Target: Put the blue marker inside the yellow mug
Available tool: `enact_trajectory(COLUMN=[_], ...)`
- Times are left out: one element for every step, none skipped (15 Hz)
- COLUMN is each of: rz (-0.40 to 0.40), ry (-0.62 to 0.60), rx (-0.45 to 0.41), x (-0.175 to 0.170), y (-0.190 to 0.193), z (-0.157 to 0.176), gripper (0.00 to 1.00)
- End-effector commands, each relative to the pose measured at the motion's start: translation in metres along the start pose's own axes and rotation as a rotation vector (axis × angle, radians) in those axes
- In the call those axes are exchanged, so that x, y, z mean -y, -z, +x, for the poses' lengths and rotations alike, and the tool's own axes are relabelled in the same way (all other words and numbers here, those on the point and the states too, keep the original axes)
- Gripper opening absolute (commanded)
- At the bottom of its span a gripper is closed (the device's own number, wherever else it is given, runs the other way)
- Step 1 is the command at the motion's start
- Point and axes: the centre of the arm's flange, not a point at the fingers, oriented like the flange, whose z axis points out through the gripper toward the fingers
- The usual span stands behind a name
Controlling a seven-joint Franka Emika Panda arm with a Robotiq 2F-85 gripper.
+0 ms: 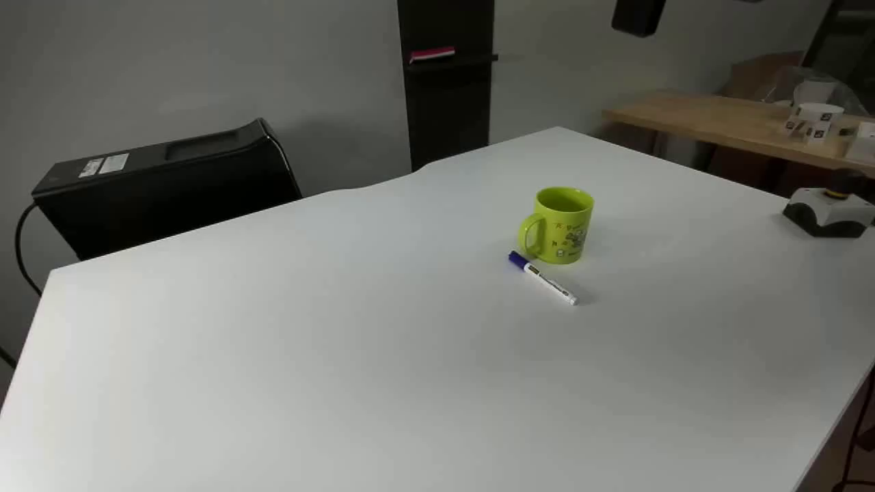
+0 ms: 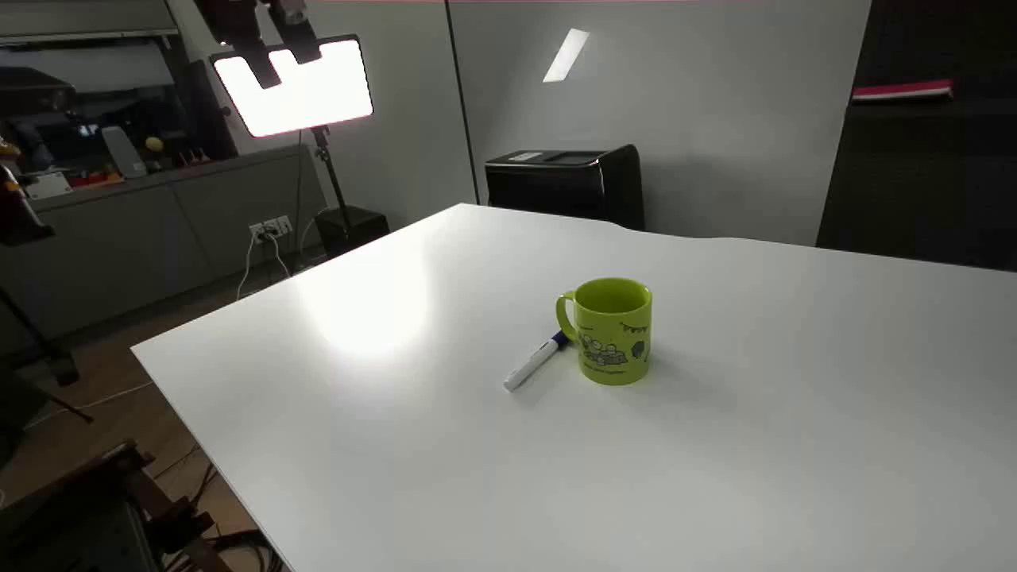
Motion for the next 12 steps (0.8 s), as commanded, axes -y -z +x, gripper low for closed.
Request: enact_trajectory(rz=[0.0, 0.0, 0.0, 0.0, 0.0, 0.0, 0.0, 0.0, 0.0, 0.0, 0.009, 0.022], ry=[0.0, 0.0, 0.0, 0.0, 0.0, 0.0, 0.0, 0.0, 0.0, 0.0, -0.002, -0.013], rx=[0.0, 0.0, 0.0, 0.0, 0.0, 0.0, 0.0, 0.0, 0.0, 0.0, 0.02, 0.024], x=[0.0, 0.0, 0.0, 0.0, 0.0, 0.0, 0.0, 0.0, 0.0, 0.0, 0.0, -0.002], y=[0.0, 0.0, 0.0, 0.0, 0.0, 0.0, 0.0, 0.0, 0.0, 0.0, -0.011, -0.022], z=[0.0, 0.0, 0.0, 0.0, 0.0, 0.0, 0.0, 0.0, 0.0, 0.0, 0.002, 0.001], gripper=[1.0, 1.0, 1.0, 1.0, 1.0, 1.0, 1.0, 1.0, 1.0, 1.0, 1.0, 1.0])
